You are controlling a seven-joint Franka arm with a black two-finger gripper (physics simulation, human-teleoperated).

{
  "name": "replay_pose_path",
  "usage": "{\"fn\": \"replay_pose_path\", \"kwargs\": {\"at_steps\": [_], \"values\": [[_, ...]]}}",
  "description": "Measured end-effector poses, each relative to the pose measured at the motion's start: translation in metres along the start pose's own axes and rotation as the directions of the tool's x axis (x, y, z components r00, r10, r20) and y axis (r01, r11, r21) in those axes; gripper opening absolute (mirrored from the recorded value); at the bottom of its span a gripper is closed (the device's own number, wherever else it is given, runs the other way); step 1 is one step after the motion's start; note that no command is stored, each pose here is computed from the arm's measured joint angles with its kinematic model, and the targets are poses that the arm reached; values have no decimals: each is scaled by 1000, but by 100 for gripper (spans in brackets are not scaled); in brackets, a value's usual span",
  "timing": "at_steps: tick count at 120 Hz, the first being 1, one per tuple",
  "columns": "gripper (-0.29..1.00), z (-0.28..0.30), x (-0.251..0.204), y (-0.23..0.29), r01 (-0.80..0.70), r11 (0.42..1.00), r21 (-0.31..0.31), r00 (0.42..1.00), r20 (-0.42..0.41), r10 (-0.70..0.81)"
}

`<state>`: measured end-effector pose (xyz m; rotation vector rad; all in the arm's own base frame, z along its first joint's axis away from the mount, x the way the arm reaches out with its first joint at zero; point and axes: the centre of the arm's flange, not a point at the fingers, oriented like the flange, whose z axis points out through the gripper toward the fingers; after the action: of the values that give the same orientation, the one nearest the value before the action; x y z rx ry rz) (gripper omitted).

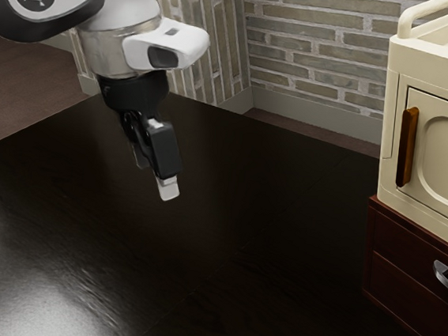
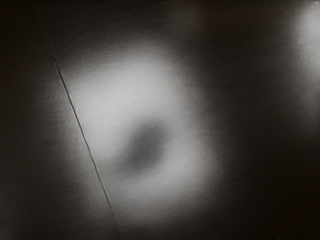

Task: Pull the drawer handle with one arm to open the drawer

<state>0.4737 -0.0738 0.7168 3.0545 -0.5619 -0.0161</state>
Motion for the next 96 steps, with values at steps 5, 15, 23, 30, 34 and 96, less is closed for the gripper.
{"fn": "replay_pose_path", "kwargs": {"at_steps": [5,15,23,30,34,96], "values": [[70,3,4,16,-50,999,12,999,-10,51],[70,7,11,46,-162,986,32,986,-34,163],[70,9,14,64,-252,967,33,966,-54,254],[70,11,16,74,-322,946,31,943,-74,324],[70,13,18,81,-365,930,30,927,-79,366],[70,64,56,238,-934,339,118,336,-41,941]]}}
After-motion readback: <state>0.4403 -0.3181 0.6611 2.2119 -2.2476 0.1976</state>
